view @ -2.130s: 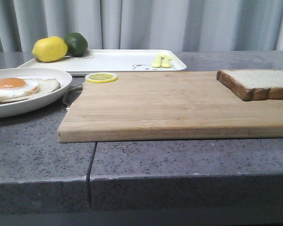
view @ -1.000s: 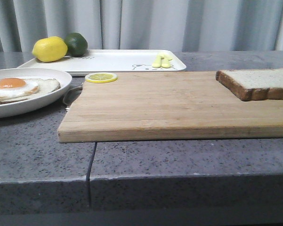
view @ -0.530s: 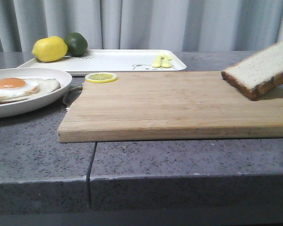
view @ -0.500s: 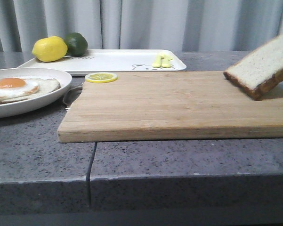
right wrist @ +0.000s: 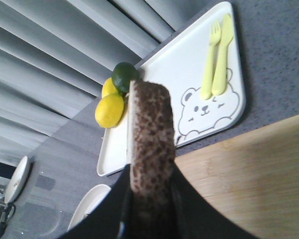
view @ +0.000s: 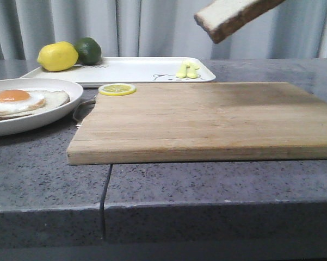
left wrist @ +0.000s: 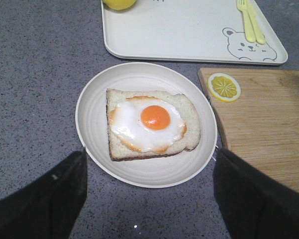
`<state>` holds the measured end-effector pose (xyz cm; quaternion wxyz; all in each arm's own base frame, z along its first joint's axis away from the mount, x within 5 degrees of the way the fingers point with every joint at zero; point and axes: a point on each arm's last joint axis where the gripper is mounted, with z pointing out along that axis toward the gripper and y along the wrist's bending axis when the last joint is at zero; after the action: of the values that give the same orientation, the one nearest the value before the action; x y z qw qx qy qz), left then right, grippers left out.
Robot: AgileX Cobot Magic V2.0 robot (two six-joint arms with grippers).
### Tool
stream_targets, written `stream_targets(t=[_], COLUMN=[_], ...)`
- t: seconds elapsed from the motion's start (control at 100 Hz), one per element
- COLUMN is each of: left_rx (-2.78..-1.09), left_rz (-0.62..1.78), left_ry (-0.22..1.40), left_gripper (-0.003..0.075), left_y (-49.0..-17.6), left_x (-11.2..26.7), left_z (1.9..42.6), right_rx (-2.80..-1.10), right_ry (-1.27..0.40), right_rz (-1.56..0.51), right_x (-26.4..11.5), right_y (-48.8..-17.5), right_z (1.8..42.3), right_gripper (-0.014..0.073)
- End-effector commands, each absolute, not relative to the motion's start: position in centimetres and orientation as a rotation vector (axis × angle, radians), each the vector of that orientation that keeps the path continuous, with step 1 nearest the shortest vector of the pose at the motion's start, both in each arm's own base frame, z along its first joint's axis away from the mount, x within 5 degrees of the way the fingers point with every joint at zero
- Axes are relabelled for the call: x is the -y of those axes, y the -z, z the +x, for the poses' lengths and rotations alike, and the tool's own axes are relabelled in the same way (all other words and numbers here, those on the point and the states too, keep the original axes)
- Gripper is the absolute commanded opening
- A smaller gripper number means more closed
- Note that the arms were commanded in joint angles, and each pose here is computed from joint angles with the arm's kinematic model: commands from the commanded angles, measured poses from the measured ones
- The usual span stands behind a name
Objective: Place bread and move sandwich to tray
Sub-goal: 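Carry the bread slice with the right gripper over the egg plate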
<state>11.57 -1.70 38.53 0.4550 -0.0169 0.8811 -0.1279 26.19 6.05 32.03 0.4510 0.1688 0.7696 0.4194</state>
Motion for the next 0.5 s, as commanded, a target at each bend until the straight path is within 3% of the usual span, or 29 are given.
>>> stream_targets(t=[0.0, 0.49], left_rx=[-2.084, -2.084], left_rz=[-0.051, -0.051], left_ry=[0.334, 0.334], left_gripper=[0.0491, 0.0491], left_y=[-40.0, -40.0], left_x=[1.8, 1.8], left_z=[11.8, 11.8], right_rx=[-1.815, -1.873], right_ry=[-1.091, -1.223], right_rz=[0.439, 0.296], right_x=[-7.3, -15.6], right_y=[-34.0, -35.4], right_z=[25.9, 28.3], right_gripper=[-0.0057, -0.0057])
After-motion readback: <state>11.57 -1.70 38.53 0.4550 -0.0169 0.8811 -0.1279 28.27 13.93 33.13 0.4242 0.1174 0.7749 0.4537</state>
